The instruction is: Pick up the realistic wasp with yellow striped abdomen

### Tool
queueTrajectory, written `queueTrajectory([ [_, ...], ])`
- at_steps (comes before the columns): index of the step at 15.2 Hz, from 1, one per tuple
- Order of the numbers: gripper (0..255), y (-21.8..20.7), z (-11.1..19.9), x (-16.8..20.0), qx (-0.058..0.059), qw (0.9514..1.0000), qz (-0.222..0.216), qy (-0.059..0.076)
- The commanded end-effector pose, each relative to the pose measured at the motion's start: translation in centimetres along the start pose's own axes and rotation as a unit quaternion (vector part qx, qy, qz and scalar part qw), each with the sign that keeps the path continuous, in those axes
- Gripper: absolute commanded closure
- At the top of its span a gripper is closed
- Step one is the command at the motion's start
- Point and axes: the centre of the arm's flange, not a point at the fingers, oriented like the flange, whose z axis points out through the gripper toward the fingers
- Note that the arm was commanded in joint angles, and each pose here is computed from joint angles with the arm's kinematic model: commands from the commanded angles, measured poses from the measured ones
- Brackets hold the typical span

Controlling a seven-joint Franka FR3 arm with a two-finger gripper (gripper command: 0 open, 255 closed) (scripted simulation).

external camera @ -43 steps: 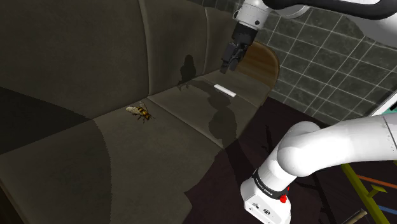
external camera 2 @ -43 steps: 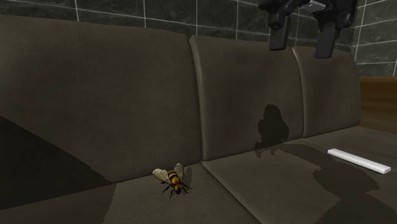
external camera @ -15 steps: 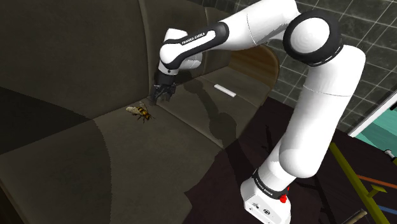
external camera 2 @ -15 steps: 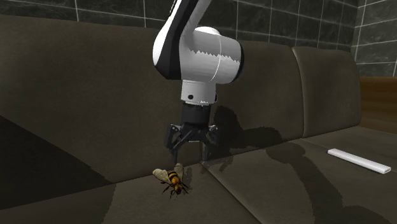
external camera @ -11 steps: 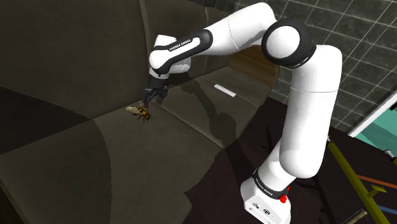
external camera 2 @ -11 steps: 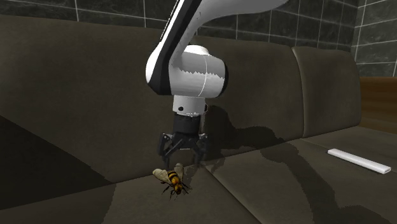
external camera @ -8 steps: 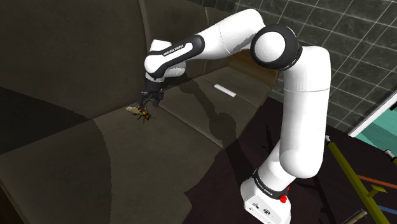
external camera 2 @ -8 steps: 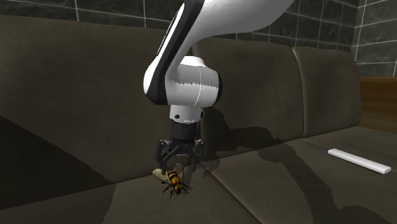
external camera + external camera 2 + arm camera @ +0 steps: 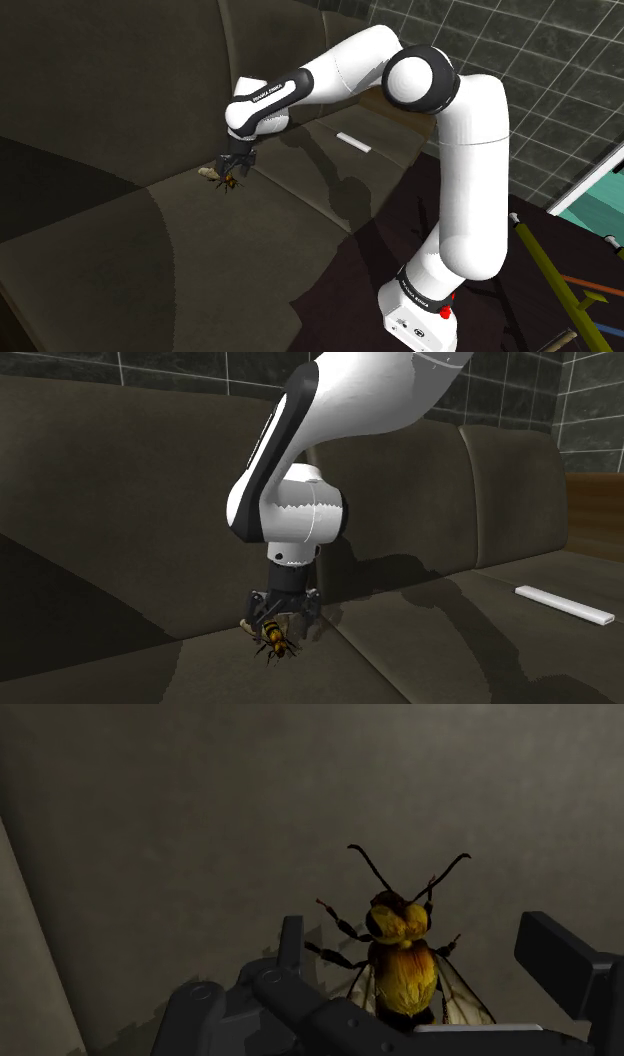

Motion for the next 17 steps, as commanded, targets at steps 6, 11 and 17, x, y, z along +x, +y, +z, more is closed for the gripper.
queueTrajectory([
  [6, 255, 0.0, 0.2, 0.0, 0.000, 1.0000, 0.000, 0.000],
  [11, 255, 0.0, -0.3, 0.0, 0.000, 1.0000, 0.000, 0.000],
  [17, 255, -0.5, -3.5, -0.1, 0.000, 1.0000, 0.000, 0.000],
])
